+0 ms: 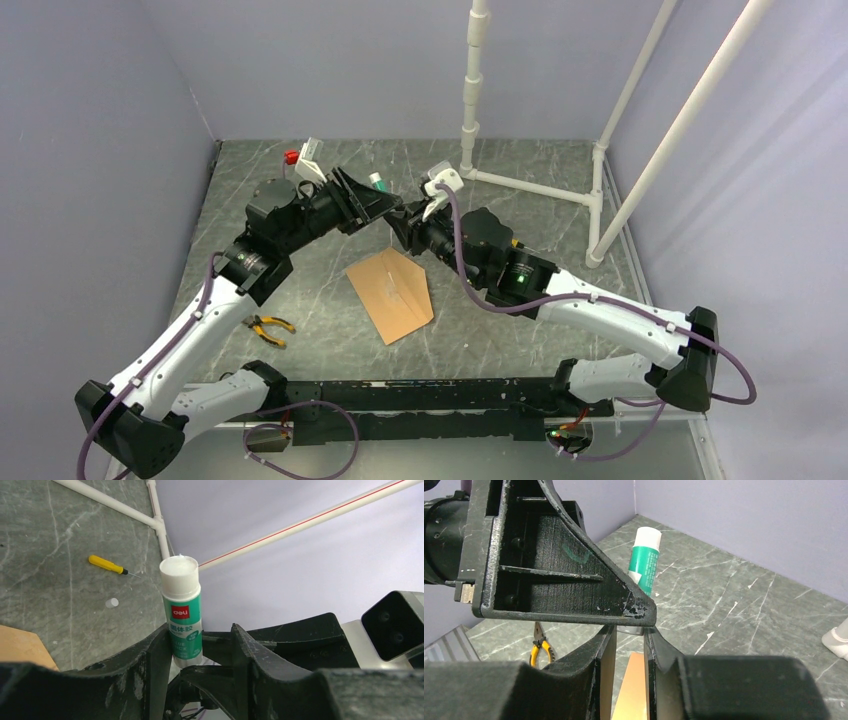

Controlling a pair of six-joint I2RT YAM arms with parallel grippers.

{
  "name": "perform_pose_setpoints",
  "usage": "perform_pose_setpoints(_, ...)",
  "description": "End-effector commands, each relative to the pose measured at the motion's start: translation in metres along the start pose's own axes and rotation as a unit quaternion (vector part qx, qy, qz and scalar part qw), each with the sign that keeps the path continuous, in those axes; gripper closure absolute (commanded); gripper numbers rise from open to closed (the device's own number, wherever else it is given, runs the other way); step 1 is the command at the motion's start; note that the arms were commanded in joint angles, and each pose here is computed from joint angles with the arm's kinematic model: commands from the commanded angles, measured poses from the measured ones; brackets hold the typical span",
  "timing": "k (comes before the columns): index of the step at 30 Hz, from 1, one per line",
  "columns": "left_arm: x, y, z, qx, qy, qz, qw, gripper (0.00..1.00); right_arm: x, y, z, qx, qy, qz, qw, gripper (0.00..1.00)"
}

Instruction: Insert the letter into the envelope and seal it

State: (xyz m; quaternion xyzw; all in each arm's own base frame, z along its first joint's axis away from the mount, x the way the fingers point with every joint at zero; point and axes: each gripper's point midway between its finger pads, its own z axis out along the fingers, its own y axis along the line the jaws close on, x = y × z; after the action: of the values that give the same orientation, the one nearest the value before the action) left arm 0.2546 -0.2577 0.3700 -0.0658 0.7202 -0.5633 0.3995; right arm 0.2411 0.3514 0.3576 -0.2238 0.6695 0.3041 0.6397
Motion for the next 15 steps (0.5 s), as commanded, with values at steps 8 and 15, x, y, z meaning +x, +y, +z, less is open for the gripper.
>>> perform_pose_setpoints(8,-0.008,-0.025,-0.010,0.045,-0.017,0.048,0.998,0.61,-0.004,0.012,-0.018,-0.051,0.001,0.018,0.999,0.89)
perform_pose_setpoints(15,-0.001,-0.024,-0.008,0.051,0.001,0.048,0.998,0.73,-0.006,0.015,-0.024,-0.061,0.002,0.026,0.998,0.89)
